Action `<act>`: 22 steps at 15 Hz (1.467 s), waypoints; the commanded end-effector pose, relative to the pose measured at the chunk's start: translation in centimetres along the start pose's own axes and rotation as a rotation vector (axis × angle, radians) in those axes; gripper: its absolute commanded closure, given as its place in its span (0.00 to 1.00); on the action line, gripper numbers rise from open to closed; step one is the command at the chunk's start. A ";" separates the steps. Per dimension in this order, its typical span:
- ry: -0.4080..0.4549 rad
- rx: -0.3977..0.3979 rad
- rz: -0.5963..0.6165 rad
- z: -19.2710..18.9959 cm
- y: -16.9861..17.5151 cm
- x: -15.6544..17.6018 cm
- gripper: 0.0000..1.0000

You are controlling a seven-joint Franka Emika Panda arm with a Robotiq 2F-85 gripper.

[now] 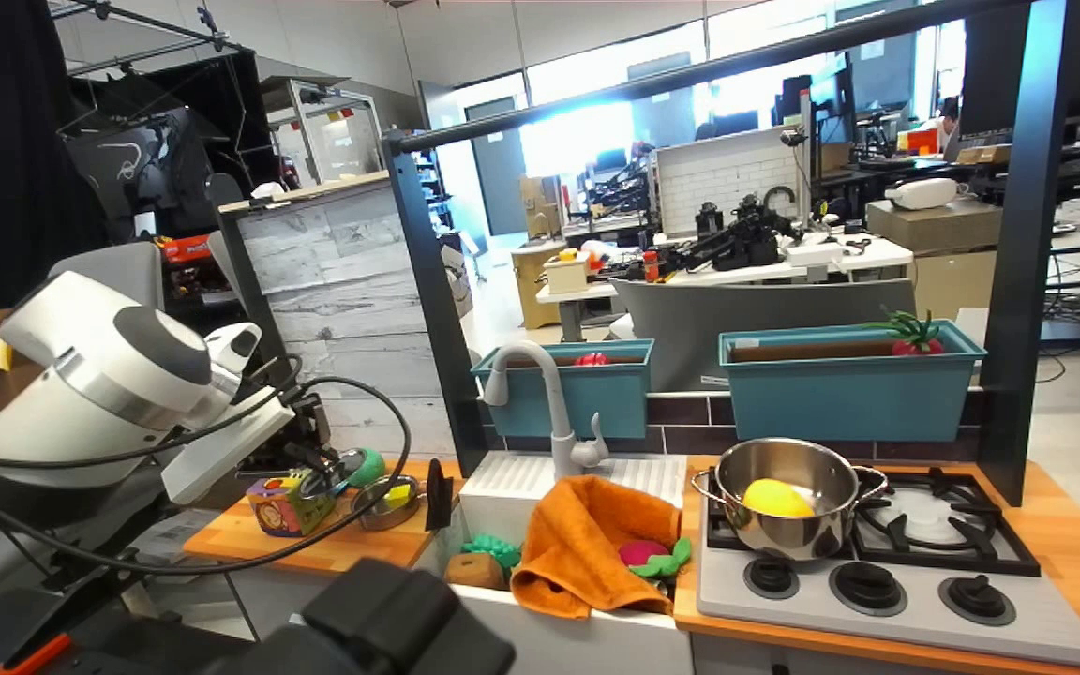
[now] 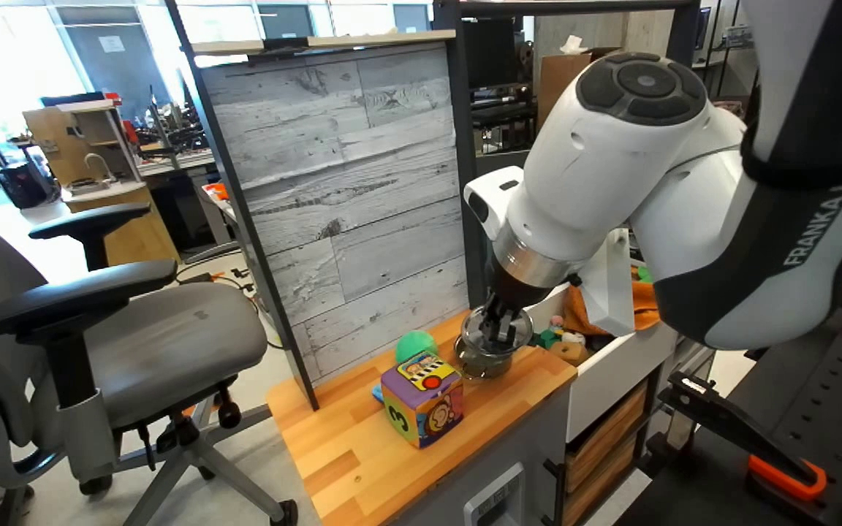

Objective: Remove the silver lid from the silver pot.

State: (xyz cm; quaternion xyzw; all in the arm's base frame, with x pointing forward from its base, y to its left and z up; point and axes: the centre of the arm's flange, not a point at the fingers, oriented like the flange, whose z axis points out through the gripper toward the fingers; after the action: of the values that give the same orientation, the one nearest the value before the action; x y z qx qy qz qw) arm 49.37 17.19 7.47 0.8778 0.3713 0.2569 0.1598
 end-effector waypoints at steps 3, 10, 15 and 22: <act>0.148 0.066 -0.010 -2.3 -2.0 -1.6 0.95; 0.165 0.113 0.049 -3.5 -3.2 -1.2 0.95; 0.174 0.159 0.122 -4.6 -3.3 -1.1 0.95; 0.170 0.190 0.263 -4.6 -2.1 -1.4 0.95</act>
State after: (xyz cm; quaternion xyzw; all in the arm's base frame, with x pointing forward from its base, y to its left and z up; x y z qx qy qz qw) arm 46.05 19.37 9.17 0.9171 0.3095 0.2484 0.0379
